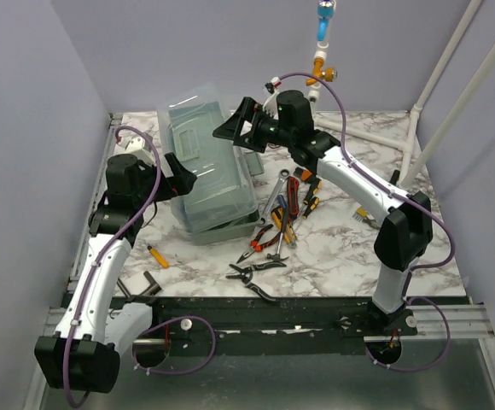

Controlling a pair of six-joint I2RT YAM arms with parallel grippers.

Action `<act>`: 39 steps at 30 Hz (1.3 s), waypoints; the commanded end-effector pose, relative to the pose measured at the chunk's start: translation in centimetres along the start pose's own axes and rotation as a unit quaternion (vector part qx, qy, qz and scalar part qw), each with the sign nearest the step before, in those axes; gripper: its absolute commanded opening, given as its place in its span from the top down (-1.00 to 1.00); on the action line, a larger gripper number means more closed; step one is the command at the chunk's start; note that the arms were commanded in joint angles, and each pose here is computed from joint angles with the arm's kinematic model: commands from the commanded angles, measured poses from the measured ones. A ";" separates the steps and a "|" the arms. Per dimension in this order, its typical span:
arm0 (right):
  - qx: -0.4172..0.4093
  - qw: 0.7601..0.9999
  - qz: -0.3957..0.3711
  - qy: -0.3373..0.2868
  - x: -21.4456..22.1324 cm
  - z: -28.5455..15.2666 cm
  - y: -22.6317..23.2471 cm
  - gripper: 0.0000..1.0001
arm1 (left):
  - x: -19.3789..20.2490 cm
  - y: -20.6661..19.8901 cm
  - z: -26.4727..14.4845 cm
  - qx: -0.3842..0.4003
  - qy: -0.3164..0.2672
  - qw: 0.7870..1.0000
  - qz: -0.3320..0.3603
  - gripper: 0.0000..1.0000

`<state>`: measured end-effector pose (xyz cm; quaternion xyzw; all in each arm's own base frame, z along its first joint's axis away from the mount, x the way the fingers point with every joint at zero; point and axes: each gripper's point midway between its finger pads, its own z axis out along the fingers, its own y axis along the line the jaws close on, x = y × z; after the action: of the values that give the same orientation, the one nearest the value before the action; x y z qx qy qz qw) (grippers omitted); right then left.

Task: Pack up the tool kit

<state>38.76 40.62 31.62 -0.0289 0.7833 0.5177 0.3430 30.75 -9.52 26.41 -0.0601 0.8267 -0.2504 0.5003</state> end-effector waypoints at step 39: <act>0.326 0.907 -0.240 -0.117 -8.8 -7.8 -5.2 -0.88 | -3.5 -5.3 5.4 0.099 -0.058 0.993 -0.035 -0.97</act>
<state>41.07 33.45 36.44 -0.0384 0.8083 0.2755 0.5189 35.14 -14.97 30.43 -0.0240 0.7540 -0.3577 0.5504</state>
